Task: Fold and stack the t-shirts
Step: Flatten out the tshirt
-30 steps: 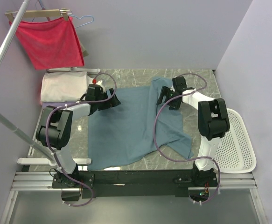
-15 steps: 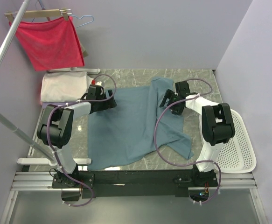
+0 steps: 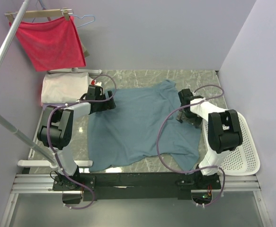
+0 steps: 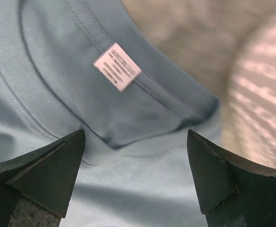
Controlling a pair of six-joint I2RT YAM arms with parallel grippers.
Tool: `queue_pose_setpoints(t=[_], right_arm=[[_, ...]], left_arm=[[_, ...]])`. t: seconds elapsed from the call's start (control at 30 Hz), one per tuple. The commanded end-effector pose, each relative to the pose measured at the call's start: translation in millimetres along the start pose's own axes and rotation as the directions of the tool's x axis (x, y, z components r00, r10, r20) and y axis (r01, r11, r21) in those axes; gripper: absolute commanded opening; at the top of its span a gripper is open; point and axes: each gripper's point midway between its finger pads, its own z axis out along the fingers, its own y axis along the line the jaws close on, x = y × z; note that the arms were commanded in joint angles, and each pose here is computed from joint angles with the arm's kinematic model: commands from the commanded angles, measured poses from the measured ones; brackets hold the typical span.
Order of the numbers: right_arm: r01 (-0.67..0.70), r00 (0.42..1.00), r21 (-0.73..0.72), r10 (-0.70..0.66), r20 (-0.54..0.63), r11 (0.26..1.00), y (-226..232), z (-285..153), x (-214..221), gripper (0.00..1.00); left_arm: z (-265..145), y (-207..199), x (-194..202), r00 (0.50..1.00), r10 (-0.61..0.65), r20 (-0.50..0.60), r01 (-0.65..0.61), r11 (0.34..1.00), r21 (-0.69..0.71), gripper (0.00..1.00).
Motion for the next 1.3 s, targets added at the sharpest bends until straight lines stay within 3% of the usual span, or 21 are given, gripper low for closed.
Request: queue_pose_setpoints(t=[0.0,0.1,0.2,0.3,0.37,0.47,0.63,0.77,0.93,1.27], right_arm=[[0.013,0.999,0.211,-0.022,0.037,0.977,-58,-24,5,0.95],[-0.011,0.994,0.261,-0.017,0.105,0.965,-76,-47,-10,0.98],[-0.035,0.986,0.215,-0.001,0.168,0.976,-76,-72,-28,0.99],[-0.036,0.966,-0.017,0.039,0.255,0.999,-43,-98,-54,1.00],[-0.003,0.932,-0.260,0.097,0.348,0.966,-4,-122,-79,1.00],[0.060,0.879,-0.433,0.158,0.449,0.899,36,-139,-117,1.00],[0.110,0.944,-0.484,0.062,0.324,0.868,110,-97,-169,1.00],[0.137,0.955,-0.480,0.012,0.295,0.867,143,-57,-196,1.00],[0.141,0.973,-0.574,-0.008,0.229,0.807,173,-27,-222,1.00],[0.158,0.987,-0.635,-0.099,0.128,0.756,185,1,-200,0.96]], left_arm=[[-14,34,30,0.992,0.008,-0.122,-0.025,0.990,-0.138,0.99],[-28,43,30,0.993,0.004,-0.120,-0.028,0.980,-0.196,0.99],[-38,40,21,0.996,-0.003,-0.084,-0.013,0.981,-0.195,0.99],[-47,15,0,1.000,-0.006,-0.005,0.006,0.996,-0.083,0.99],[-53,-2,-18,0.999,-0.003,0.050,0.003,1.000,-0.013,1.00],[-48,-18,-31,0.999,-0.003,0.049,0.001,0.999,0.052,0.99],[-31,-32,-35,0.999,-0.038,0.014,0.036,0.993,0.111,0.99],[-25,-31,-31,0.997,-0.065,0.028,0.062,0.991,0.118,0.99],[-16,-27,-43,0.997,-0.061,0.052,0.057,0.995,0.082,0.99],[-9,-27,-51,0.999,-0.042,0.034,0.039,0.997,0.065,0.99]])
